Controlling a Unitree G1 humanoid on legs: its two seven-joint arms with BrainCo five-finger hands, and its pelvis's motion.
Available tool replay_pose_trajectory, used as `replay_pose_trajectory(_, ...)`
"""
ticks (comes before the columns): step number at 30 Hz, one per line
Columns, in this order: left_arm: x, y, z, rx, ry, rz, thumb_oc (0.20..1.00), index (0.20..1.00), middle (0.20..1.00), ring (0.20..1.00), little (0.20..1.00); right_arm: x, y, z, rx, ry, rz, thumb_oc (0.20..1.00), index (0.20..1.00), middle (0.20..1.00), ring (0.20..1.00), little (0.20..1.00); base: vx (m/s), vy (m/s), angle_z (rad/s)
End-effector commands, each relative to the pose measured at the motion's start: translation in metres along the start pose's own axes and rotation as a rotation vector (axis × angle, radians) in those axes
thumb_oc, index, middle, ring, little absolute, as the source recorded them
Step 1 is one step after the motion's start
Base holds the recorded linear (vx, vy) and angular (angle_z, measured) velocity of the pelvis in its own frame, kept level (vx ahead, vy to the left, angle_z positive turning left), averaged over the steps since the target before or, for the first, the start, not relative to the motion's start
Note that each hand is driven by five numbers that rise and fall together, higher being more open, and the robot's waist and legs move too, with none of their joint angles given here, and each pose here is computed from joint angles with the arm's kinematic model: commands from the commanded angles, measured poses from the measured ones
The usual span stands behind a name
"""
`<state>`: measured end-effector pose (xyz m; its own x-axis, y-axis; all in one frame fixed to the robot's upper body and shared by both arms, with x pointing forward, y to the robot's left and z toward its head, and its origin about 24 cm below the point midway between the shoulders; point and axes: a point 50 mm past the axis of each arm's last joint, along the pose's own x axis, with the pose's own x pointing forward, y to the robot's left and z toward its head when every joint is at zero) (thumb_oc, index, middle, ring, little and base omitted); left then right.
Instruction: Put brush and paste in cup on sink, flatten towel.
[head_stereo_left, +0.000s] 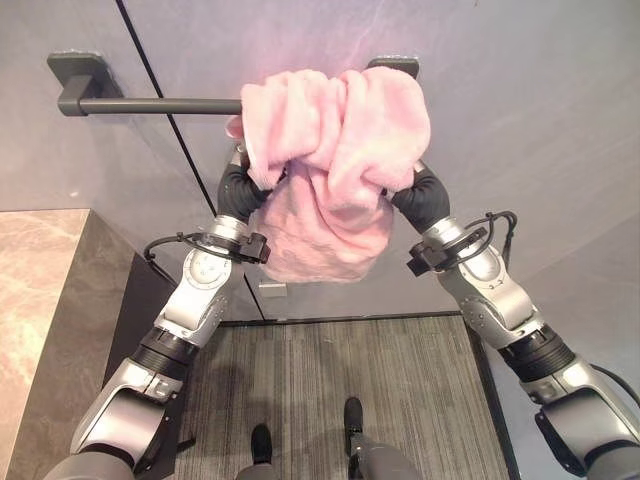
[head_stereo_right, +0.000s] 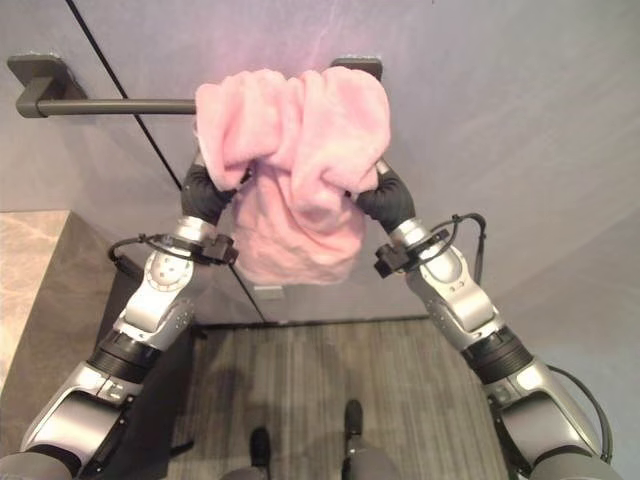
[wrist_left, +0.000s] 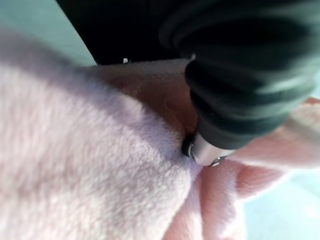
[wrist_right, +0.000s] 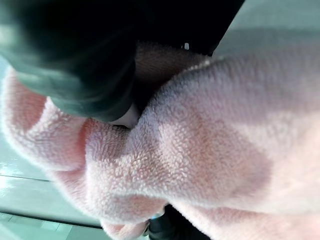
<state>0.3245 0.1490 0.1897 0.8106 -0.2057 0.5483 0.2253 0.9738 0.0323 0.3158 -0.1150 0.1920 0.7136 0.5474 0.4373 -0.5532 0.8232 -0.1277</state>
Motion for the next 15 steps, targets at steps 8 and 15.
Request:
replay_pose_trajectory(8,-0.028,0.019,-0.043,0.035,0.171,0.143,0.2,0.2,0.2,0.2,0.2,0.026,0.045,-0.014,0.089,-0.015,0.076,0.2,0.2,0.2,0.2,0.2,-0.01,0.004,0.03)
replay_pose_trajectory(15,-0.002,0.012,0.005,-0.084,-0.063,0.186,0.2,0.2,0.2,0.2,0.2,0.055,0.071,0.052,0.238,-0.344,0.066,0.2,0.2,0.2,0.2,0.2,-0.01,0.007,0.13)
